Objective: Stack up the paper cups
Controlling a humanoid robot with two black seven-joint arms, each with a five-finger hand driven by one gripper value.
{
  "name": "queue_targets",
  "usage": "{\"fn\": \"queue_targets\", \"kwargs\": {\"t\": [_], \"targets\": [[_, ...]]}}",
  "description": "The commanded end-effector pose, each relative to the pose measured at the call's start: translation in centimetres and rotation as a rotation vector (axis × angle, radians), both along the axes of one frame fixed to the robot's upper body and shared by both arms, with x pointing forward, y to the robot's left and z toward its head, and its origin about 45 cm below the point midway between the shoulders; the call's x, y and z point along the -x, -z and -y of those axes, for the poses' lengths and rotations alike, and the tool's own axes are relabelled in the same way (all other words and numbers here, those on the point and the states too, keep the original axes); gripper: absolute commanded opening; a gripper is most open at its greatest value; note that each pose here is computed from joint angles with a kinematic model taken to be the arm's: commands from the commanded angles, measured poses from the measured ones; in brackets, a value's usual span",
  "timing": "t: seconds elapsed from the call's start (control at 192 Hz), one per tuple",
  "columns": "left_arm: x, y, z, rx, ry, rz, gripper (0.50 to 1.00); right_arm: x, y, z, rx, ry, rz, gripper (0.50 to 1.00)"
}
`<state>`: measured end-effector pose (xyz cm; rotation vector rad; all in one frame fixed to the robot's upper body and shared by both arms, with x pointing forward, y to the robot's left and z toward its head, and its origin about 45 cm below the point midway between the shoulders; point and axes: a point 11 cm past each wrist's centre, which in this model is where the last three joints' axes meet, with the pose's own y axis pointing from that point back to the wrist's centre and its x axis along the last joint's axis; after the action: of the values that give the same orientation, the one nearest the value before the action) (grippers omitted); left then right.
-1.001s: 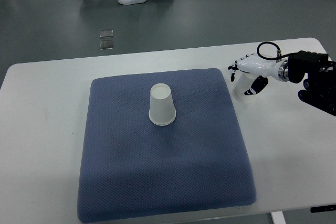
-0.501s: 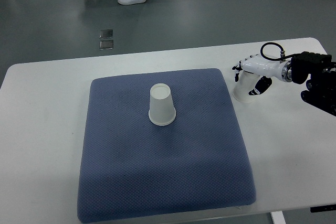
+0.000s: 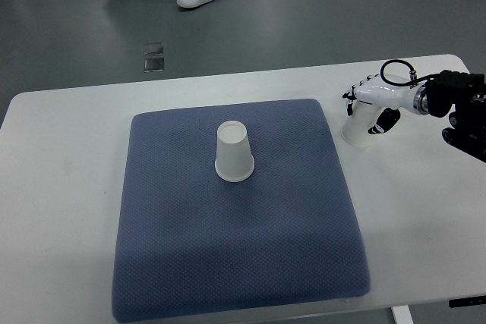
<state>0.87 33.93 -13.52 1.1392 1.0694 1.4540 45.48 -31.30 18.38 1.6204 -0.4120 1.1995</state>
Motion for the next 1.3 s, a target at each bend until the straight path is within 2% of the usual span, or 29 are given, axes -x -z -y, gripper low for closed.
{"fn": "queue_targets", "kwargs": {"t": [0.0,0.188,0.282,0.897,0.944,1.184,1.293], "targets": [[0.0,0.0,0.0,0.000,0.000,0.000,1.000,0.0,0.0,-0.1,-0.003,-0.001,0.001,0.874],[0.0,0.0,0.0,0.000,0.000,0.000,1.000,0.1,0.3,0.1,-0.002,0.002,-0.001,0.866],[0.0,0.0,0.0,0.000,0.000,0.000,1.000,0.0,0.5,-0.1,0.002,0.001,0.006,0.838],[0.0,0.0,0.0,0.000,0.001,0.000,1.000,0.0,0.5,0.8,0.068,-0.040,0.035,0.838],[0.0,0.0,0.0,0.000,0.001,0.000,1.000,0.0,0.6,0.7,0.066,-0.041,0.030,0.819],[0.0,0.0,0.0,0.000,0.001,0.000,1.000,0.2,1.0,0.3,0.053,-0.035,0.002,0.652],[0.0,0.0,0.0,0.000,0.000,0.000,1.000,0.2,1.1,-0.1,0.048,-0.036,-0.005,0.613]]}}
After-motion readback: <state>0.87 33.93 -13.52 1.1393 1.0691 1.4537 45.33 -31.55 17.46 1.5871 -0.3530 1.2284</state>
